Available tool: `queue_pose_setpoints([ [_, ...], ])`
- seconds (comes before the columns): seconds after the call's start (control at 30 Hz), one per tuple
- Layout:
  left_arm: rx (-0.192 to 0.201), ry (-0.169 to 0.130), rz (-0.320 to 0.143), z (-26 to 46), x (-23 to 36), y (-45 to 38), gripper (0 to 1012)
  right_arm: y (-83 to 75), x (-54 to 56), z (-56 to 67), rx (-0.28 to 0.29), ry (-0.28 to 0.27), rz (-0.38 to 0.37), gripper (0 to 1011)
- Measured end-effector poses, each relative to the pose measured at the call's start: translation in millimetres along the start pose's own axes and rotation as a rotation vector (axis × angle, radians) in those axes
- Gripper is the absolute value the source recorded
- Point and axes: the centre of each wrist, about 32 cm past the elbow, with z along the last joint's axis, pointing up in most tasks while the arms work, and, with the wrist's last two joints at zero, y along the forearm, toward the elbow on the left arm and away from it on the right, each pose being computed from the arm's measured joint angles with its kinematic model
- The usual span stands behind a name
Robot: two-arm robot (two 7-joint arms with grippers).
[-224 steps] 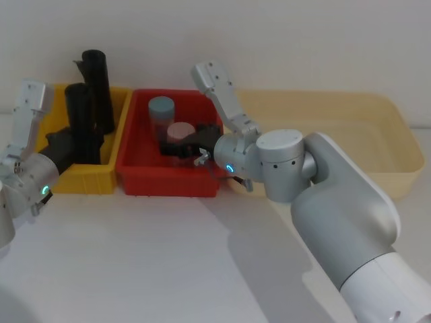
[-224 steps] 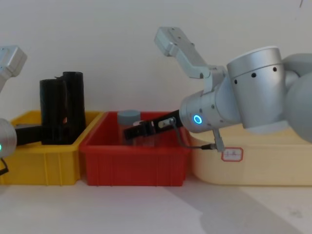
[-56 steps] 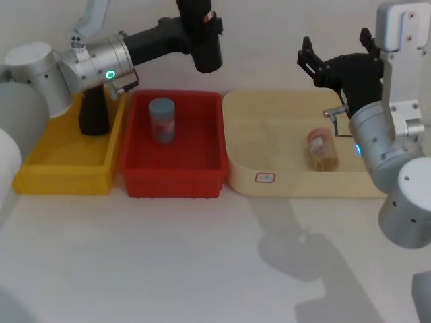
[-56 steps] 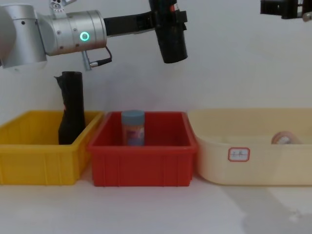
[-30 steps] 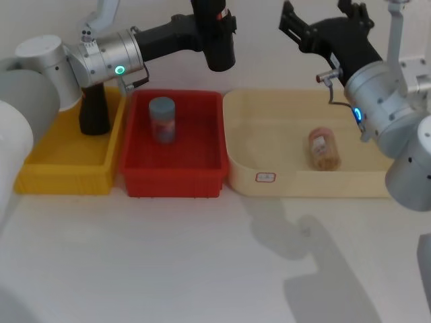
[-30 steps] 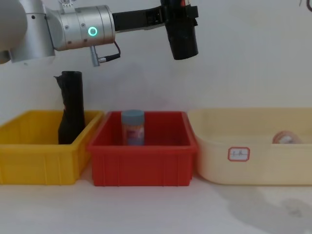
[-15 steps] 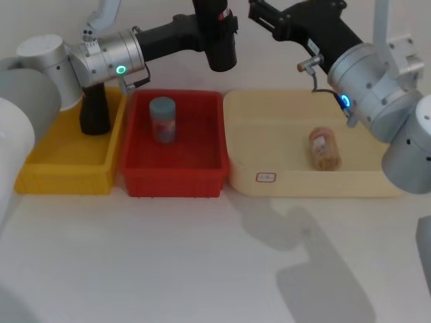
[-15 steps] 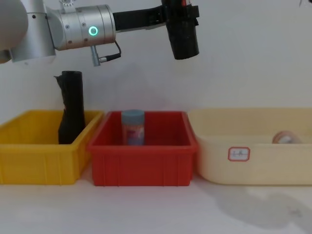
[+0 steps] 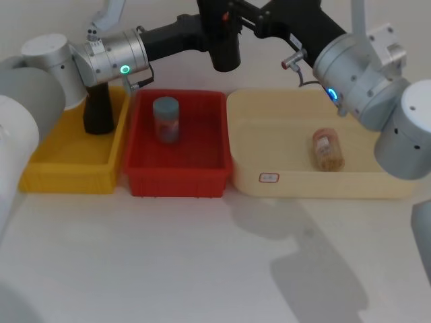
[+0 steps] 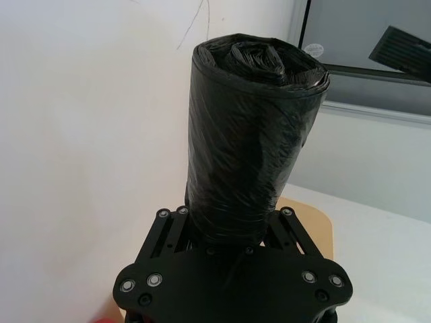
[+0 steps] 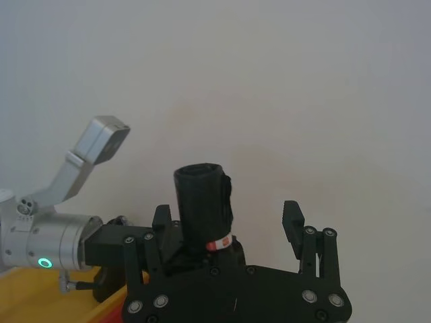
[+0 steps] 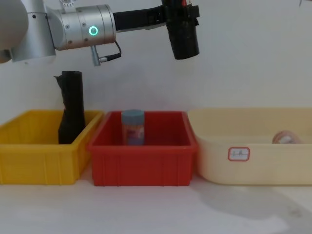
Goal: Pick up the garbage bag with the one hand and transfer it to the other hand.
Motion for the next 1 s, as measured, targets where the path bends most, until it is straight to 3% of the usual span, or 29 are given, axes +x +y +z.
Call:
queue_pose_setpoints([
  [0.37, 0.000, 0.000, -0.001, 0.3, -0.1, -0.3, 393, 16.7, -1.1, 0.9, -0.009, -0.040, 0.047, 1001],
  [1.0, 0.000, 0.000, -0.001, 0.3, 0.0, -0.2, 393, 48.9, -1.8, -4.6, -0.057, -0.051, 0.058, 1001],
])
